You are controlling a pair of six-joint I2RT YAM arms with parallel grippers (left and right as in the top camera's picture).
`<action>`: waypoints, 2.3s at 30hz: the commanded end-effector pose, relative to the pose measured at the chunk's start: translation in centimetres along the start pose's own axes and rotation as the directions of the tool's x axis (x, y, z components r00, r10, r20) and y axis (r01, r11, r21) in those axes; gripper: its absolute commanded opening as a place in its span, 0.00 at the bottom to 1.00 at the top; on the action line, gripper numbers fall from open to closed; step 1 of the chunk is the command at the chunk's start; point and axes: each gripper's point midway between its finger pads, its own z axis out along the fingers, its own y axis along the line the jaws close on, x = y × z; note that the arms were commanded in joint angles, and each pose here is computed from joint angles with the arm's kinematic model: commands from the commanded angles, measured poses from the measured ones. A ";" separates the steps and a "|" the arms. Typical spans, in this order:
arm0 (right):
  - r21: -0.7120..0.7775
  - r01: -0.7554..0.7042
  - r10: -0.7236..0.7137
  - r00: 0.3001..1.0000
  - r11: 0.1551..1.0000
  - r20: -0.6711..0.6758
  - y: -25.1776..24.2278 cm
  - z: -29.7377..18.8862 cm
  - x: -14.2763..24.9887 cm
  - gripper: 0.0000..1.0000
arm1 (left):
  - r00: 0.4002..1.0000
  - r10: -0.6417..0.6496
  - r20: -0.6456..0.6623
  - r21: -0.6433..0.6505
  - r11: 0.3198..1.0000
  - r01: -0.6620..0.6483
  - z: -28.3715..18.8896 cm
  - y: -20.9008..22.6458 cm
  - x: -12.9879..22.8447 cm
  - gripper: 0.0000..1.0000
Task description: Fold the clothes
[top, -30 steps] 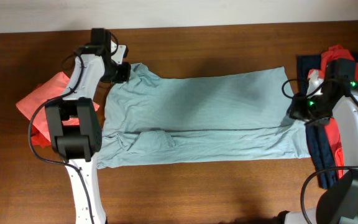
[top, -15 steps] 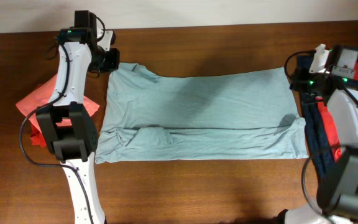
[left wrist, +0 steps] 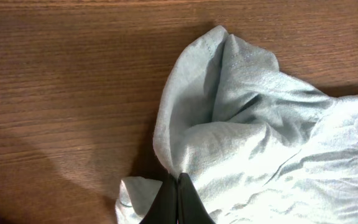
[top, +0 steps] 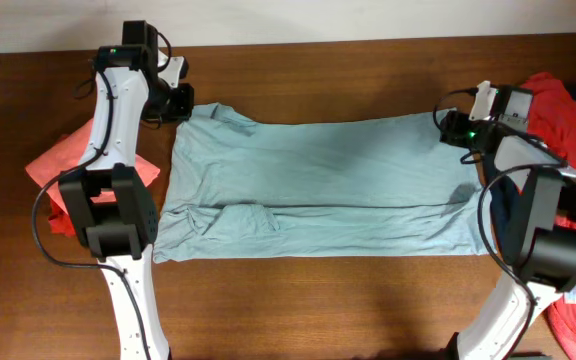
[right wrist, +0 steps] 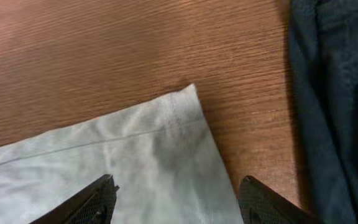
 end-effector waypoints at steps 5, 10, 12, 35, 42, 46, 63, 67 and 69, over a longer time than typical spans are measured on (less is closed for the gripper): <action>-0.034 0.021 -0.019 0.998 0.999 0.065 1.2 1.7 -1.1 0.67 | 1.000 0.004 -0.003 0.006 1.000 -0.004 0.1 -0.7 0.0 0.00; -0.035 0.041 -0.037 0.993 0.999 0.108 1.7 2.3 -1.8 0.66 | 1.000 0.008 -0.008 0.008 1.000 -0.008 0.3 -0.9 0.1 0.00; -0.036 0.043 -0.038 0.993 0.998 0.111 1.7 2.8 -1.7 0.66 | 1.000 0.011 -0.012 0.009 1.000 -0.011 0.5 -1.1 0.1 0.00; -0.003 -0.025 0.025 0.996 1.000 0.080 0.1 3.7 -1.3 0.04 | 0.999 0.008 -0.048 0.012 1.000 -0.008 0.7 -1.3 1.0 0.00; 0.018 -0.065 0.066 0.998 0.998 -0.006 -0.9 1.6 -2.3 0.04 | 0.997 -0.012 -0.073 0.010 1.000 0.013 -0.1 -0.7 1.7 0.00; 0.031 -0.083 0.085 0.994 0.996 -0.064 -0.8 -0.3 -3.1 0.04 | 0.998 -0.022 -0.052 0.023 0.999 0.023 -1.8 -0.7 1.6 0.00; 0.168 -0.111 0.173 0.891 0.979 -0.419 -1.1 -6.5 1.4 0.05 | 0.986 -0.079 -0.149 0.035 0.996 0.085 -6.1 -1.5 5.0 0.00; 0.223 -0.088 0.186 0.863 0.971 -0.470 -1.8 -7.4 2.8 0.05 | 0.968 -0.156 -0.198 0.021 0.986 0.164 -6.6 -0.4 6.3 0.00; 0.254 -0.071 0.193 0.846 0.965 -0.496 -2.3 -7.9 3.5 0.05 | 0.957 -0.187 -0.223 0.014 0.981 0.195 -6.9 0.4 7.1 0.00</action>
